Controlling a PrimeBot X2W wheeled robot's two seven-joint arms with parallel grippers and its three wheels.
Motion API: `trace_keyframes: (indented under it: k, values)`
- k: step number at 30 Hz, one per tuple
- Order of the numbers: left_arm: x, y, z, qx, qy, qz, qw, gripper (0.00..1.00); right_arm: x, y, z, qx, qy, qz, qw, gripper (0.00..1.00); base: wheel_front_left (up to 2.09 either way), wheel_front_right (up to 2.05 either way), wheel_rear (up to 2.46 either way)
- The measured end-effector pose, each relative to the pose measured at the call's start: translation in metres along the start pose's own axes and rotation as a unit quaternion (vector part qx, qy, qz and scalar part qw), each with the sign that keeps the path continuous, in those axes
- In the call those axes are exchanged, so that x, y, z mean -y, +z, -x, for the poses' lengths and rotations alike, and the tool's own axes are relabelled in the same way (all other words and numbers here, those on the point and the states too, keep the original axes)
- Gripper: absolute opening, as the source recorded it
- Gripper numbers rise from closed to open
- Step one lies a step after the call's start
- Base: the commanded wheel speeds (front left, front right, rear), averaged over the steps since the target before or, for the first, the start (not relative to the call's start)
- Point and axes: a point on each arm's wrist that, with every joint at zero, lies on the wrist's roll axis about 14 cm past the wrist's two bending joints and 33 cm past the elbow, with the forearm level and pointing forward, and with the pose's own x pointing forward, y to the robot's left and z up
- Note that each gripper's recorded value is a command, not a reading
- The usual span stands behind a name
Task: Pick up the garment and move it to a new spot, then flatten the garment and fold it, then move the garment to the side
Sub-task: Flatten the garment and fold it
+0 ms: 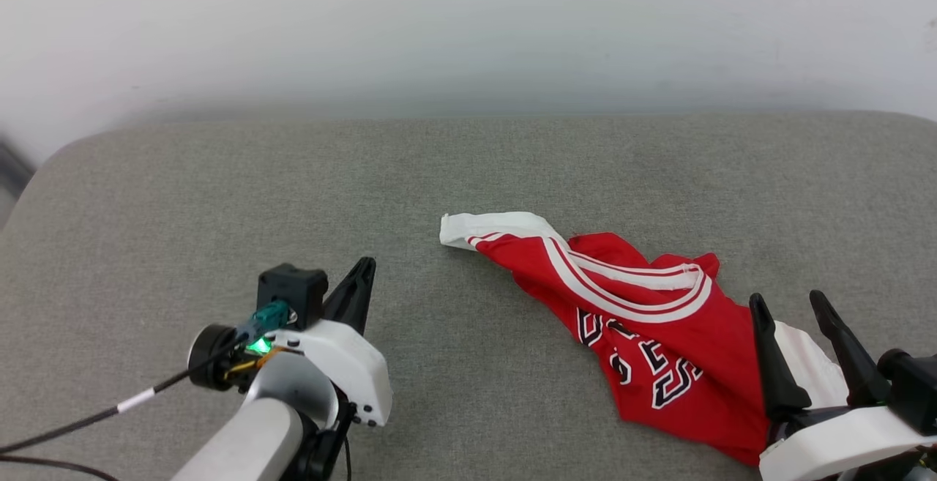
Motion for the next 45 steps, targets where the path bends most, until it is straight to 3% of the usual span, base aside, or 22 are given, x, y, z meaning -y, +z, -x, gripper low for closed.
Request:
trace_keyframes:
  k: [1,2,19,27,30,34,40,45]
  values:
    - [0.000,0.001,0.003,0.006,0.005,0.007,1.000,0.57,-0.001,0.000,0.001,0.000,0.001,0.000,1.000,1.00,0.00,0.00,0.00]
    - [0.000,0.000,0.005,0.007,0.008,0.013,1.000,1.00,-0.001,-0.001,0.002,-0.002,0.002,0.000,1.000,1.00,0.00,0.00,0.00]
    - [0.001,0.020,0.000,0.053,0.013,0.020,0.998,1.00,0.003,-0.003,0.005,-0.007,-0.005,-0.003,1.000,1.00,0.00,0.00,0.00]
    - [0.020,0.075,-0.053,0.080,-0.064,-0.027,0.994,1.00,0.011,-0.009,-0.004,-0.016,-0.017,-0.006,1.000,1.00,0.00,0.00,0.00]
    - [0.030,0.077,-0.079,0.039,-0.105,-0.063,0.992,1.00,0.017,-0.017,-0.007,-0.029,-0.026,-0.007,0.999,1.00,0.00,0.00,0.00]
    - [0.039,0.044,-0.107,-0.073,-0.150,-0.101,0.981,1.00,0.023,-0.026,-0.010,-0.038,-0.036,-0.013,0.999,1.00,0.00,0.00,0.00]
    - [0.032,-0.025,-0.122,-0.254,-0.175,-0.123,0.943,1.00,0.034,-0.038,-0.007,-0.048,-0.055,-0.026,0.997,1.00,0.00,0.00,0.00]
    - [0.024,-0.073,-0.119,-0.358,-0.178,-0.129,0.908,1.00,0.044,-0.047,-0.005,-0.055,-0.073,-0.033,0.995,1.00,0.00,0.00,0.00]
